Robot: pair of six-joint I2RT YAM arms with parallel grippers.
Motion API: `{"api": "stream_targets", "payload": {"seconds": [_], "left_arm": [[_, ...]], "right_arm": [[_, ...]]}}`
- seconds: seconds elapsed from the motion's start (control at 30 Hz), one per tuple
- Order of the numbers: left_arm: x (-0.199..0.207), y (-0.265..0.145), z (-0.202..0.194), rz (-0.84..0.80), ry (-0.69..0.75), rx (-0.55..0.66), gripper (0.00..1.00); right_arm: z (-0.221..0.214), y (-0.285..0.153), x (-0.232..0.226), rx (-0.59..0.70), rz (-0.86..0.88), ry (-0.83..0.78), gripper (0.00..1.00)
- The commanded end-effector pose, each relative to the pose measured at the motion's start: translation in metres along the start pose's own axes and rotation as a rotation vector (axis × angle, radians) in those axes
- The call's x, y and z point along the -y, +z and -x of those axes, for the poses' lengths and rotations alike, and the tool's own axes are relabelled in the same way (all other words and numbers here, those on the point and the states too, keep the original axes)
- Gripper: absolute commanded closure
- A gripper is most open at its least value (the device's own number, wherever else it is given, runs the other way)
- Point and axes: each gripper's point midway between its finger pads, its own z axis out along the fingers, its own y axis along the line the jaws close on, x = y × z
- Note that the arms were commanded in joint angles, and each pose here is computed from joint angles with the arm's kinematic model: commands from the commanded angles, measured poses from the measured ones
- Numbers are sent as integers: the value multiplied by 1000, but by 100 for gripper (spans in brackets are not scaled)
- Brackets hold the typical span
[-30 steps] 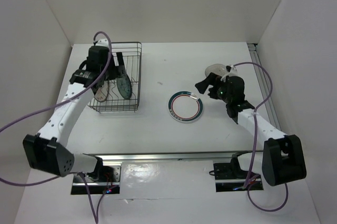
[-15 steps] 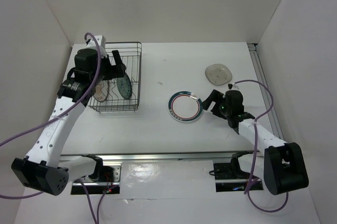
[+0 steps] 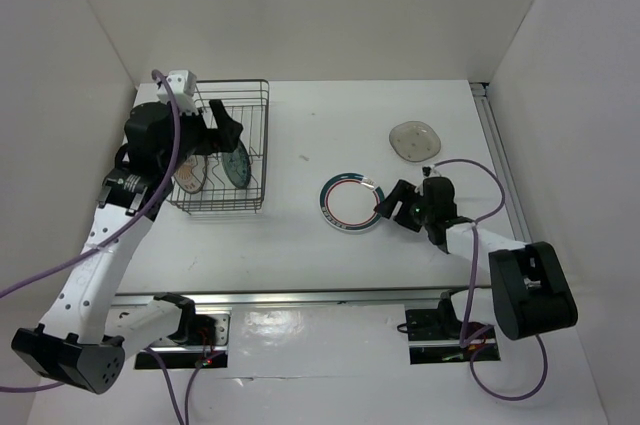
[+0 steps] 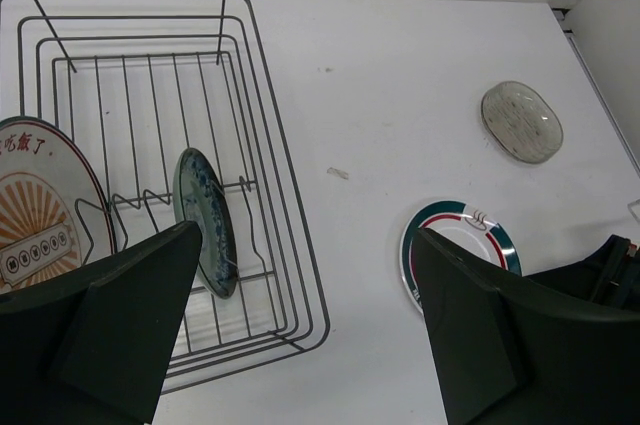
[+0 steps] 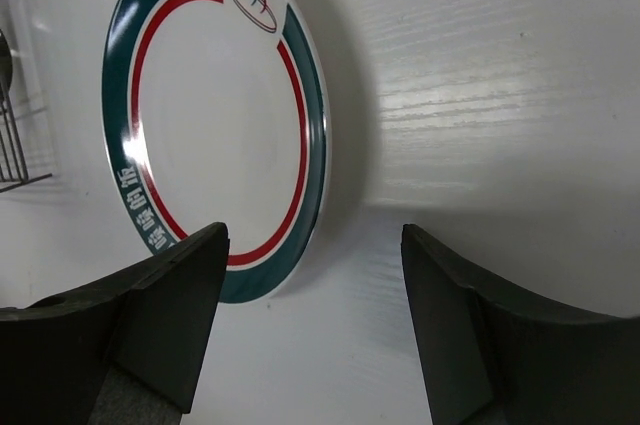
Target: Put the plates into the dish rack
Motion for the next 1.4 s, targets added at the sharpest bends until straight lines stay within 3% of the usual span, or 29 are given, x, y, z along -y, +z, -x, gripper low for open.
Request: {"api": "stream_targets", "payload": {"seconds": [0.0,0.3,0.33,0.4,0.43,0.5,0.57,0.6,0.87,1.03,1.13,1.37], "left_arm": [[8,3,10,-42,23,32,0],[6,0,10,-31,23,35,0],[6,0,10,-31,23,35,0],[5,3,8,-29,22,24,0],[5,3,8,-29,22,24,0],[3,7,5,-17,21,15,0],[0,10,0,-3,20,-2,0],[0,10,0,-3,20,-2,0],[9,21,-13,-58,-20,-61,0],[51,32,-33,-302,-106,-130,0],[61,42,-50,-369,-138,-207,0],[69,49,-63,-437,-149,-260,0]], "right_arm": [[-1,9,-2,-2,26,-6,23],[-5,32,-9,-6,51,6,37],[-10,35,-4,-24,36,12,47],[-9,38,-3,-25,35,13,56],[-9,40,-3,-25,35,22,67],[-10,41,0,-26,22,24,76],[-7,42,0,-13,22,21,96],[-7,42,0,-13,22,21,100],[37,21,-47,110,151,-23,100],[99,-16,-113,256,302,-90,100],[124,-41,-150,314,406,-131,100],[128,-53,-203,300,540,-215,100]]}}
